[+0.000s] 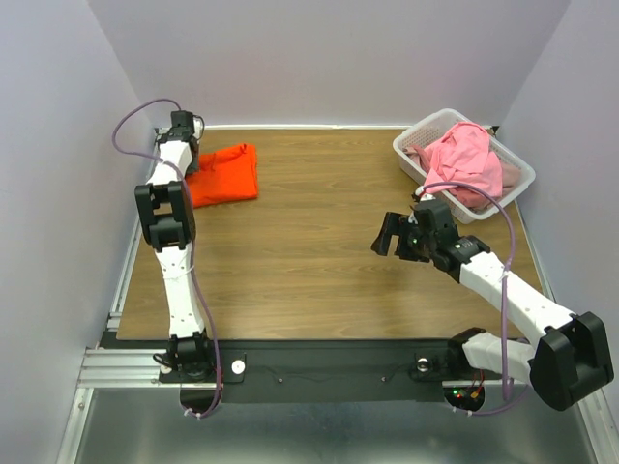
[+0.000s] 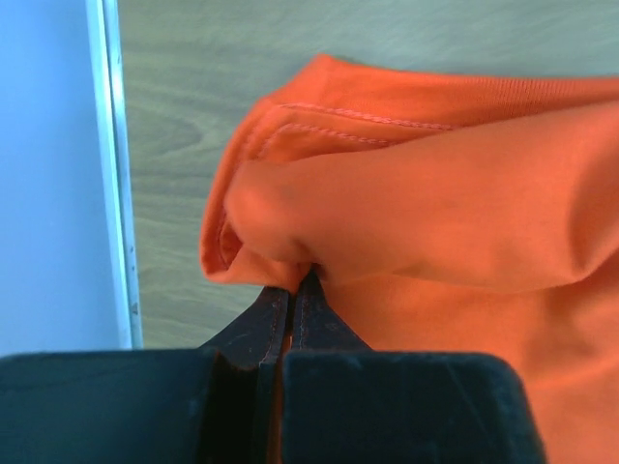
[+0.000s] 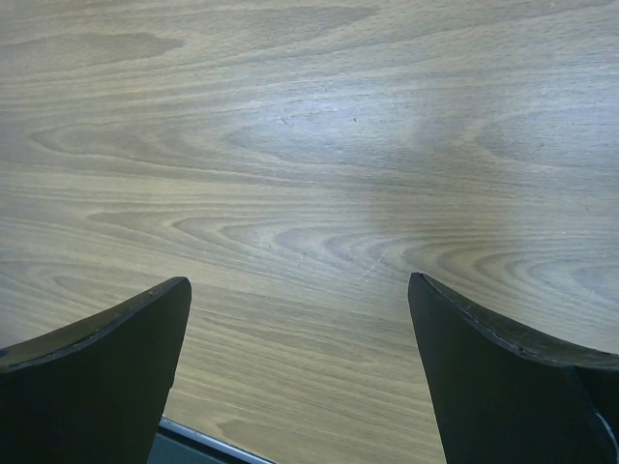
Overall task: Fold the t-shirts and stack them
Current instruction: Neatly place the folded tshirt to the corner
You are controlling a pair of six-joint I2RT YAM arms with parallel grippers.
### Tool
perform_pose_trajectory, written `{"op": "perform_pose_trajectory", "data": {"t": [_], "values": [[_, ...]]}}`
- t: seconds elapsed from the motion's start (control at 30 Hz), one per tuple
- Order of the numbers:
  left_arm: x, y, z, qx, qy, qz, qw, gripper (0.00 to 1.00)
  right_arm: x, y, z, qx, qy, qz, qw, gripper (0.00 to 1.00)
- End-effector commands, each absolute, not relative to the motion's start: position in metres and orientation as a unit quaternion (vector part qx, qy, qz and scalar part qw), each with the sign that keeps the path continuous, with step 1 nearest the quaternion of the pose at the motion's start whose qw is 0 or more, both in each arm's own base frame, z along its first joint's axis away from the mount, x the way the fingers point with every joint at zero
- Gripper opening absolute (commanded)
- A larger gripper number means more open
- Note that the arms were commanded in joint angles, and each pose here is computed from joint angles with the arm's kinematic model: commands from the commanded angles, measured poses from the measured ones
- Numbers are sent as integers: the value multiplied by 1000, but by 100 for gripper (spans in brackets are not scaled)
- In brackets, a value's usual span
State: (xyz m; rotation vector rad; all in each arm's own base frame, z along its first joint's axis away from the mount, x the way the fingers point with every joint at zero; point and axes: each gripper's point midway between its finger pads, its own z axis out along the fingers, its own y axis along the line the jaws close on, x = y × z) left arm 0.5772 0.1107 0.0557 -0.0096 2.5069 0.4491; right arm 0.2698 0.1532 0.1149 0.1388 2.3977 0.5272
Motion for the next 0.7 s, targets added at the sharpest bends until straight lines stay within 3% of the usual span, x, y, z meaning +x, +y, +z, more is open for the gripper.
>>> {"op": "perform_pose_trajectory", "data": {"t": [0.0,0.1,0.13,0.17,0.2,0.27,0.43,0.57,0.67], "values": [[581,152,96,-30,922,225,314,0,279,148,131,53,909,193,367,100],[582,171,106,-65,910,250,325,0,279,148,130,53,909,191,366,100],[583,171,105,-72,909,248,326,6,279,148,128,51,911,190,363,100],[587,171,113,-76,906,247,336,17,279,147,127,52,911,189,362,100],[589,171,116,-80,904,246,341,38,279,147,126,52,912,188,361,100],[592,171,126,-93,898,244,355,57,278,147,126,53,912,188,360,100],[595,178,173,-149,869,256,396,68,276,146,127,55,911,190,362,100],[592,159,216,-180,858,195,439,74,275,146,131,57,908,194,366,100],[587,127,259,-204,843,106,487,87,276,142,136,71,904,190,376,100]]}}
